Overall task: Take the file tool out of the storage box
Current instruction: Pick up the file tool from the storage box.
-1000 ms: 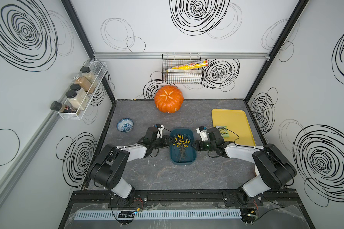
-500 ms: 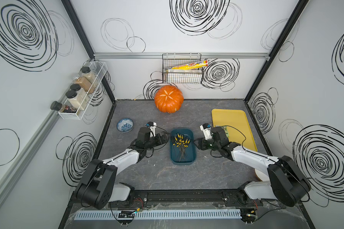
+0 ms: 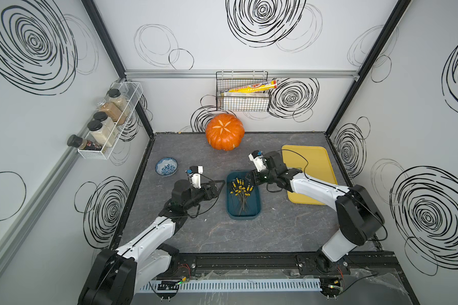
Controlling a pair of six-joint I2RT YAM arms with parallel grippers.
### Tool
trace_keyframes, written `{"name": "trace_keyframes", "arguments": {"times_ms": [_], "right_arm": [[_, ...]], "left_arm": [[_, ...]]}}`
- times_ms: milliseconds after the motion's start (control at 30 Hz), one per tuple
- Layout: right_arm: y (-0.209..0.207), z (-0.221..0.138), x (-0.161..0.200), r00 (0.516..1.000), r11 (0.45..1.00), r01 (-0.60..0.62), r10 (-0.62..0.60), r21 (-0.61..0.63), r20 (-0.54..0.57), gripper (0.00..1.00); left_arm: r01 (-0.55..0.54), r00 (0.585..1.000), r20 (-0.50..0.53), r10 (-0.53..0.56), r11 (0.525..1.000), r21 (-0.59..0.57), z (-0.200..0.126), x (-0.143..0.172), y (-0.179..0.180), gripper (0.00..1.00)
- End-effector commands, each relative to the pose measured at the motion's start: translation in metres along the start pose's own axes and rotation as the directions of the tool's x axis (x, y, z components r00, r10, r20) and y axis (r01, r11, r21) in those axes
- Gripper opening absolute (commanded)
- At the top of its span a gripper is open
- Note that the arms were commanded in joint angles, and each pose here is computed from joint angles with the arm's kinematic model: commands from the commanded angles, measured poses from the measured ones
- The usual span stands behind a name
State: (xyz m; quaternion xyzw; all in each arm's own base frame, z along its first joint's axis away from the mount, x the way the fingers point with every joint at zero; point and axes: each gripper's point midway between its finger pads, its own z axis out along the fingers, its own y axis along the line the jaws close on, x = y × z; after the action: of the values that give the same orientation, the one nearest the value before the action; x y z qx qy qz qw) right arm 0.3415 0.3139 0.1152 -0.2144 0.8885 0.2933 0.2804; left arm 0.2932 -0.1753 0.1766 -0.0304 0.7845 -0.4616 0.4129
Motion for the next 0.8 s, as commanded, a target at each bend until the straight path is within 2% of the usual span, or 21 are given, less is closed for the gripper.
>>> {"name": "trace_keyframes", "arguments": {"times_ms": [0, 133, 267, 767], "right_arm": [[-0.010, 0.022, 0.019, 0.991, 0.992, 0.062, -0.048, 0.109, -0.124, 0.38], [-0.013, 0.044, 0.022, 0.985, 0.990, 0.070, -0.050, 0.120, -0.165, 0.37], [-0.020, 0.050, 0.019, 0.981, 0.973, 0.114, -0.078, 0.202, -0.178, 0.37], [-0.027, 0.078, 0.032, 0.966, 0.954, 0.151, -0.088, 0.259, -0.242, 0.36]], "left_arm": [[-0.024, 1.000, 0.000, 0.024, 0.998, 0.066, -0.001, 0.000, -0.014, 0.91], [-0.025, 1.000, 0.001, 0.025, 0.998, 0.062, -0.001, 0.000, -0.013, 0.92], [-0.017, 1.000, -0.012, 0.018, 0.999, 0.052, 0.002, 0.002, -0.011, 0.92], [-0.029, 0.999, -0.015, 0.029, 0.999, 0.014, 0.004, 0.002, -0.007, 0.92]]}}
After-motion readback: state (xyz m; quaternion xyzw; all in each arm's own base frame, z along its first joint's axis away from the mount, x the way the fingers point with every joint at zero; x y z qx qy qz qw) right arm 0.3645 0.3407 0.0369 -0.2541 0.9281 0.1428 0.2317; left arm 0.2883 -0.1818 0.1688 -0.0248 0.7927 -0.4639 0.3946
